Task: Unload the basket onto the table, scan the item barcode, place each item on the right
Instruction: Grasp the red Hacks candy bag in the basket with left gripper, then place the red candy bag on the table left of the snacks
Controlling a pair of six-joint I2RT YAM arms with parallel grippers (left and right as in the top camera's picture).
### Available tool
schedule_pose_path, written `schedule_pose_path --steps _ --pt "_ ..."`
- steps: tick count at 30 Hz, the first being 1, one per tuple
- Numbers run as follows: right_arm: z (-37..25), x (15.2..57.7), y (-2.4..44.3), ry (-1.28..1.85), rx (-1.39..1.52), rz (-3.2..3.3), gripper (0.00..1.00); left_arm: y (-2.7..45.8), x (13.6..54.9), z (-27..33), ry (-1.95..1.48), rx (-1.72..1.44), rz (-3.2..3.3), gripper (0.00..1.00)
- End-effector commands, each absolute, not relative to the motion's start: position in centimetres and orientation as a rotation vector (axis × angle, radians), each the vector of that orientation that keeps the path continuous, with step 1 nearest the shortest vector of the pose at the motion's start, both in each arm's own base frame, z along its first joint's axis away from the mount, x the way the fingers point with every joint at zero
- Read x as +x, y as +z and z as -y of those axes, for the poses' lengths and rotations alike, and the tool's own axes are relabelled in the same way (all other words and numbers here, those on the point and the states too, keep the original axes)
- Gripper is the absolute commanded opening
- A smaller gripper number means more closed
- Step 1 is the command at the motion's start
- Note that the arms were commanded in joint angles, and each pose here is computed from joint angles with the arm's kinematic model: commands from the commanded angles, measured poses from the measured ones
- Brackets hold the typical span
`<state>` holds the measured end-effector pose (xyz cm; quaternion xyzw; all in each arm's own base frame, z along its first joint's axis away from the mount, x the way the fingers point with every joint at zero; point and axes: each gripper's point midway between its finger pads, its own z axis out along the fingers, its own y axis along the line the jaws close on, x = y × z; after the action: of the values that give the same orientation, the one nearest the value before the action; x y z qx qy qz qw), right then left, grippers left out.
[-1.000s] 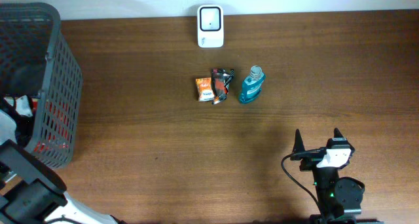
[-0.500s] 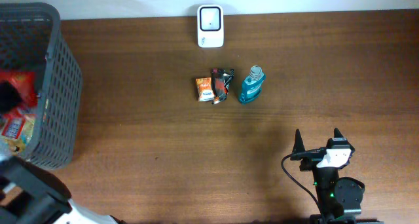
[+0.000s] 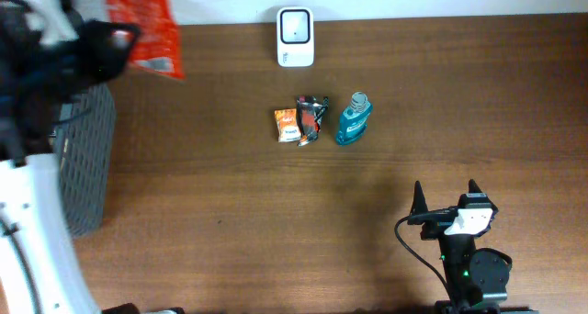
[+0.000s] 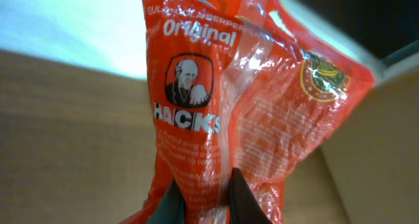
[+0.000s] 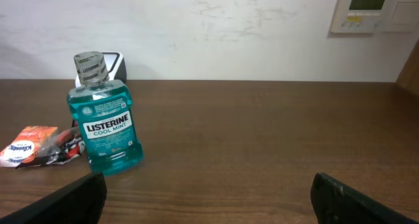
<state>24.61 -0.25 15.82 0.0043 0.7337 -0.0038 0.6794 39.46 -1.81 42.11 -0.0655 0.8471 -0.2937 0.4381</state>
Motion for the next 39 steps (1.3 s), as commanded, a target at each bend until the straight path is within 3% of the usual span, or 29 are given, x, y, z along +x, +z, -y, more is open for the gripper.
schedule_pose_path --steps 1,6,12,15,16,17,18,19,22,23,29,31,33,35,39 --pt "0.5 24.6 15.5 -0.014 0.027 -1.654 0.98 34.9 41.5 6.2 -0.490 -0.174 -2.340 0.00" --pt "0.5 24.6 15.5 -0.014 0.027 -1.654 0.98 22.9 43.3 8.9 -0.044 -0.372 -2.601 0.00" --pt "0.5 24.6 15.5 -0.014 0.027 -1.654 0.98 10.0 43.2 12.5 0.120 -0.338 -2.897 0.00" --pt "0.5 24.6 15.5 -0.014 0.027 -1.654 0.98 6.5 42.9 12.5 0.179 -0.332 -2.969 0.00" --pt "0.5 24.6 15.5 -0.014 0.027 -1.654 0.98 6.0 43.0 12.5 0.186 -0.332 -2.977 0.04" --pt "0.5 24.6 15.5 -0.014 0.027 -1.654 0.98 5.9 43.2 12.5 0.182 -0.331 -2.971 0.34" --pt "0.5 24.6 15.5 -0.014 0.027 -1.654 0.98 6.1 43.4 12.6 0.174 -0.315 -2.964 0.65" --pt "0.5 24.6 15.5 -0.014 0.027 -1.654 0.99 6.6 44.0 12.8 0.164 -0.249 -2.953 0.73" --pt "0.5 24.6 15.5 -0.014 0.027 -1.654 0.98 9.7 45.2 13.1 0.134 -0.169 -2.905 0.82" --pt "0.5 24.6 15.5 -0.014 0.027 -1.654 0.99 12.6 46.1 13.1 0.106 -0.161 -2.858 0.92" --pt "0.5 24.6 15.5 -0.014 0.027 -1.654 0.99 30.2 49.4 7.7 0.087 -0.022 -2.493 0.95" --pt "0.5 24.6 15.5 -0.014 0.027 -1.654 0.98 36.2 48.8 0.6 0.186 -0.208 -2.330 0.97" --pt "0.5 24.6 15.5 -0.014 0.027 -1.654 0.98 39.4 47.2 -5.6 0.263 -0.363 -2.238 0.99" --pt "0.5 24.6 15.5 -0.014 0.027 -1.654 0.98 40.1 45.0 -12.3 0.345 -0.529 -2.204 0.99" --pt "0.5 24.6 15.5 -0.014 0.027 -1.654 0.98 36.6 40.1 -23.3 0.445 -0.931 -2.226 1.00"
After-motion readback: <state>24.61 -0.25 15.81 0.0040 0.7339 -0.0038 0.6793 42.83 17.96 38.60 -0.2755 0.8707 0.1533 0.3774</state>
